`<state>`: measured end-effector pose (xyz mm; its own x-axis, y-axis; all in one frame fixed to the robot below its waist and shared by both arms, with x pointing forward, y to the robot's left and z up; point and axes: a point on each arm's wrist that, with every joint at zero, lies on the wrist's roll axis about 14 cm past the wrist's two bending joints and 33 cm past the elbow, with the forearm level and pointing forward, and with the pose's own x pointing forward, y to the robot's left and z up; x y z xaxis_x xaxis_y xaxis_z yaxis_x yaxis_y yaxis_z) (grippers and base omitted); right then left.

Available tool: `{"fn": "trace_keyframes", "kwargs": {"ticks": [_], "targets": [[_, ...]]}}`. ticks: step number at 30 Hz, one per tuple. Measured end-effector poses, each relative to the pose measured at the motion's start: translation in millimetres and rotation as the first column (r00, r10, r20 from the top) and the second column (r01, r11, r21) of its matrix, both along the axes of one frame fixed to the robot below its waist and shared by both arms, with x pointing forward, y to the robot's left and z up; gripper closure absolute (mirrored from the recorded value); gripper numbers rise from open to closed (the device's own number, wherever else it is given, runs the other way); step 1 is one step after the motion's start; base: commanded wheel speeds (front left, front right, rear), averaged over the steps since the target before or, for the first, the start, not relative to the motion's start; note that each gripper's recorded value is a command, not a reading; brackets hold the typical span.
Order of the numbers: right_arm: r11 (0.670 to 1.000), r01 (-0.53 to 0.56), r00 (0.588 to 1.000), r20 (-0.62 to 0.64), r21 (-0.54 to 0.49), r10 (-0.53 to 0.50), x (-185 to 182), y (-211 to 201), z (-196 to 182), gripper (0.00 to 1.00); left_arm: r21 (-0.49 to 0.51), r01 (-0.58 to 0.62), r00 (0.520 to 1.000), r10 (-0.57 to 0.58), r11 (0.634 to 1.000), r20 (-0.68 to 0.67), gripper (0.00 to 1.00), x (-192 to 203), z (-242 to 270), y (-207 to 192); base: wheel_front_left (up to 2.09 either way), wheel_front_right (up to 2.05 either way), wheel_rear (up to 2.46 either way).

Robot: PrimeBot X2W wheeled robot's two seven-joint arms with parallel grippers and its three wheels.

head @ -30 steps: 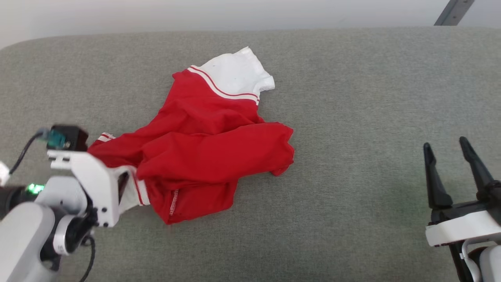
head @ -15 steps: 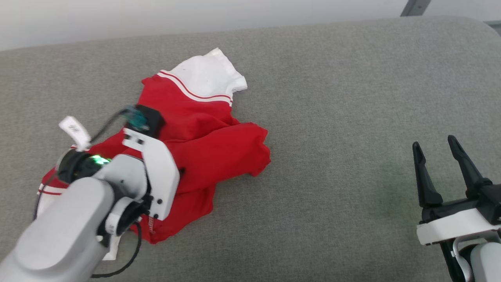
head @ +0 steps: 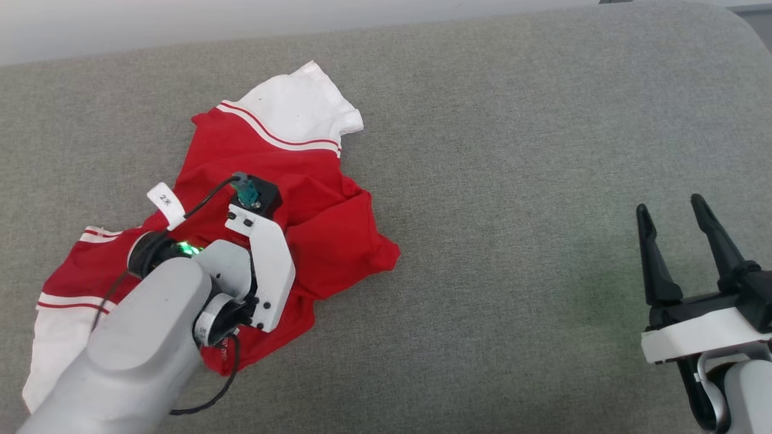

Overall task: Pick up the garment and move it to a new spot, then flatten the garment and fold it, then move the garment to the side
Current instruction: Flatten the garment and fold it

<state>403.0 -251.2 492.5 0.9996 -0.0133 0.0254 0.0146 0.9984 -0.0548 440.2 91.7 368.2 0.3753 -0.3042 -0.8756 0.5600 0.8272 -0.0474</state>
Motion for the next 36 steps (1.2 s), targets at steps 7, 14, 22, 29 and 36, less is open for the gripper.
{"fn": "trace_keyframes", "kwargs": {"ticks": [7,14,22,29,36], "targets": [[1.000,0.009,1.000,0.003,-0.001,-0.009,-1,-3,1,0.00,-0.051,0.062,0.997,-0.064,0.997,-0.050,1.00,-20,2,-16,0.00,0.00,0.00],[1.000,-0.021,1.000,0.003,0.009,0.021,3,7,-1,0.00,-0.096,0.150,0.980,-0.161,0.984,-0.118,1.00,-68,7,-36,0.00,0.00,0.00],[0.992,-0.117,0.993,-0.019,0.041,0.118,13,35,-9,0.00,-0.150,0.076,0.995,-0.085,0.986,-0.058,0.00,-74,16,-34,0.00,0.00,0.00],[0.986,-0.163,0.987,0.008,0.031,0.163,19,45,1,0.00,-0.241,-0.018,0.993,0.046,0.970,0.113,0.00,-48,48,-22,0.00,0.00,0.00],[0.979,-0.201,0.979,0.027,0.011,0.201,19,54,9,0.00,-0.311,-0.048,0.912,0.169,0.949,0.373,0.00,-20,91,7,0.00,0.00,0.00]]}}
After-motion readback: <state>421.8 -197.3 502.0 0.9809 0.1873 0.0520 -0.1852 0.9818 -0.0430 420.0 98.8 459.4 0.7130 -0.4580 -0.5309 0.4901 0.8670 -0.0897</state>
